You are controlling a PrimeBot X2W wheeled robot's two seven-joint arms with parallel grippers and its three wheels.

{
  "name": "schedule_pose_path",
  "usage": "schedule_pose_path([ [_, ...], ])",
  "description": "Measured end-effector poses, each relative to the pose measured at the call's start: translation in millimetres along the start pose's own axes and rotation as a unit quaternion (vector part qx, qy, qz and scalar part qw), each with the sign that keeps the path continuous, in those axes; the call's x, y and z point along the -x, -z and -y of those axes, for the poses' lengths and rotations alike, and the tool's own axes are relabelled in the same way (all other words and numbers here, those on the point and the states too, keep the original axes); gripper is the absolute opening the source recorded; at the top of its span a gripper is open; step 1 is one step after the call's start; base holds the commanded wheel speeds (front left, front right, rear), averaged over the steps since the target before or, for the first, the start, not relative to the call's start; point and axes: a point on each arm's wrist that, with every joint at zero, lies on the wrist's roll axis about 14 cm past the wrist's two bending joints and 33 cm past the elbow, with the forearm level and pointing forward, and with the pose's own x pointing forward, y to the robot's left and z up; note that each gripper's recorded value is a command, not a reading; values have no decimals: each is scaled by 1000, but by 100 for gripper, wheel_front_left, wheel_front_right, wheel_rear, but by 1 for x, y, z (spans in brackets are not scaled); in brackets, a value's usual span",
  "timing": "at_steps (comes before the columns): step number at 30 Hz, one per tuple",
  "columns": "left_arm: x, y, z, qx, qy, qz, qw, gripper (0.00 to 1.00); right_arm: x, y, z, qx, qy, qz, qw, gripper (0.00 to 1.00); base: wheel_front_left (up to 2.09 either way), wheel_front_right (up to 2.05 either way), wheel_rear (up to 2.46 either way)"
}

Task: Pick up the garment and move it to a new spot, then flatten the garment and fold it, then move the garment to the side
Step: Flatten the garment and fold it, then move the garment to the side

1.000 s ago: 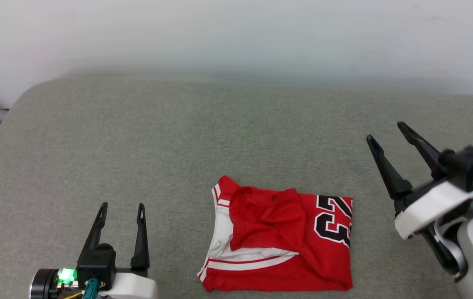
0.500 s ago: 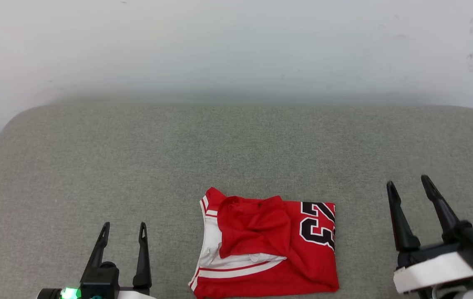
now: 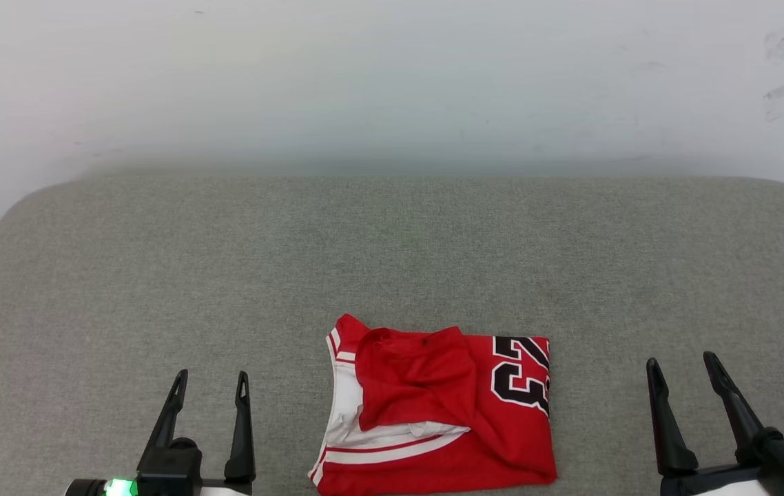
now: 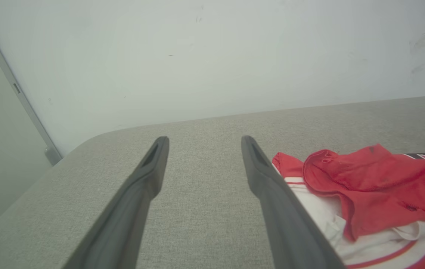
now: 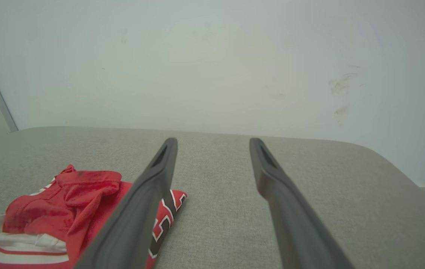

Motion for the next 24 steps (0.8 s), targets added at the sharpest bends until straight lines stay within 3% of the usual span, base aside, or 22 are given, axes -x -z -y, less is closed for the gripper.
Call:
schedule_pose_path([
  [9, 1, -1, 2, 0, 5, 1, 1000, 100, -3, -4, -3, 7, -4, 7, 1000, 100, 0, 0, 0],
  [17, 2, 3, 1, 1, 6, -5, 1000, 100, -50, -48, 3, 44, -38, 43, 997, 100, 0, 0, 0],
  [21, 1, 4, 0, 0, 5, -7, 1000, 100, -79, -57, -11, 35, -78, 11, 996, 100, 0, 0, 0],
  [24, 0, 5, -2, -1, 2, -8, 1000, 100, -92, -43, -33, 42, -128, -62, 989, 100, 0, 0, 0],
])
